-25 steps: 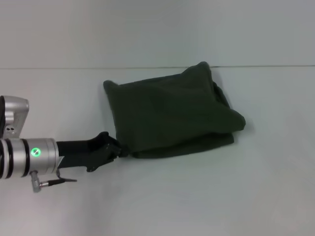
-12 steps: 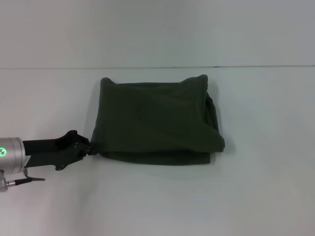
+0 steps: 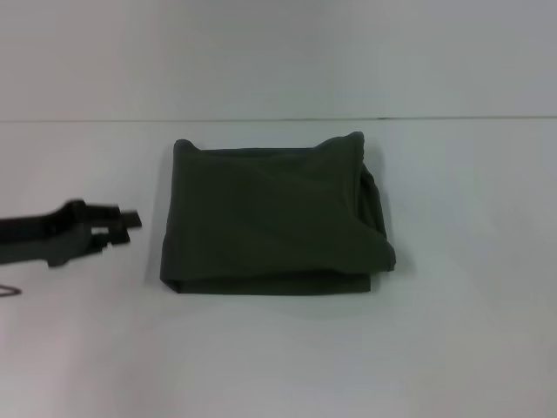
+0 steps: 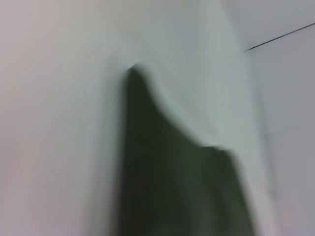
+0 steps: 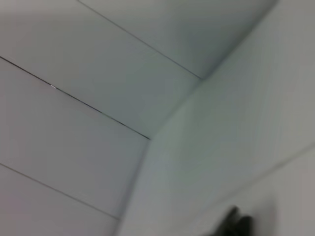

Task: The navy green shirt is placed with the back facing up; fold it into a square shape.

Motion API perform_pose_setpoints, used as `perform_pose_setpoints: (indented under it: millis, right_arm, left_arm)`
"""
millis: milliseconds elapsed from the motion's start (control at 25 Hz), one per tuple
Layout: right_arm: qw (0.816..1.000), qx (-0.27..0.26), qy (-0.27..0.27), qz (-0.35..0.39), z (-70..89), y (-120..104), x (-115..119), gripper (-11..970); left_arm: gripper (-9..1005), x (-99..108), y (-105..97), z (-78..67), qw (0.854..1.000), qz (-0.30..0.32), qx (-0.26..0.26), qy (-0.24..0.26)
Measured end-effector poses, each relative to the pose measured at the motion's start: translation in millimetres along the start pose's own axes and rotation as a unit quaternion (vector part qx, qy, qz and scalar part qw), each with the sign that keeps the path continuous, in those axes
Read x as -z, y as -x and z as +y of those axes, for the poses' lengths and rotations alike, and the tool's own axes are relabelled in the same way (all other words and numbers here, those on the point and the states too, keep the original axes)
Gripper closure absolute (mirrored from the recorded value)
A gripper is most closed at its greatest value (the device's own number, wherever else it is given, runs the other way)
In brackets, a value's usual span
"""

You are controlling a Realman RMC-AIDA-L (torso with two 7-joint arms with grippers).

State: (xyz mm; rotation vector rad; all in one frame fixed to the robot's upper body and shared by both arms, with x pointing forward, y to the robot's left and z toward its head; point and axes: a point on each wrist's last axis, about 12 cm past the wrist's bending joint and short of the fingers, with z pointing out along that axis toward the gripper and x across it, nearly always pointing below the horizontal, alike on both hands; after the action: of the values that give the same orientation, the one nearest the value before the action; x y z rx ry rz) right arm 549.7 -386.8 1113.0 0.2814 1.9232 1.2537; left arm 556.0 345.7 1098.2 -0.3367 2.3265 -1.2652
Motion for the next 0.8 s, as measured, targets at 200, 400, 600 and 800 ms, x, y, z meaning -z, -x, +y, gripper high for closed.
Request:
perform_pose_setpoints:
  millis: [200, 400, 600, 800]
  right_arm:
    - [0.994, 0.056, -0.073, 0.063, -10.3, 1, 4, 16]
    - [0.96, 0.251, -0.02, 0.122, 12.1, 4, -21, 17]
    - [0.913, 0.361, 0.069, 0.176, 42.7, -16, -74, 18]
    - [0.888, 0.394, 0.08, 0.223, 51.0, -39, -102, 19]
  left_arm:
    - [717, -2, -4, -21.0, 0.983, -0.011, -0.156, -0.099]
    - [549, -18, 1, -37.7, 0.947, 0.006, -0.301, -0.108]
    - [231, -26, 13, -57.3, 0.922, 0.021, -0.372, -0.109]
    - [100, -40, 6, -68.1, 0.896, 0.06, -0.427, -0.104]
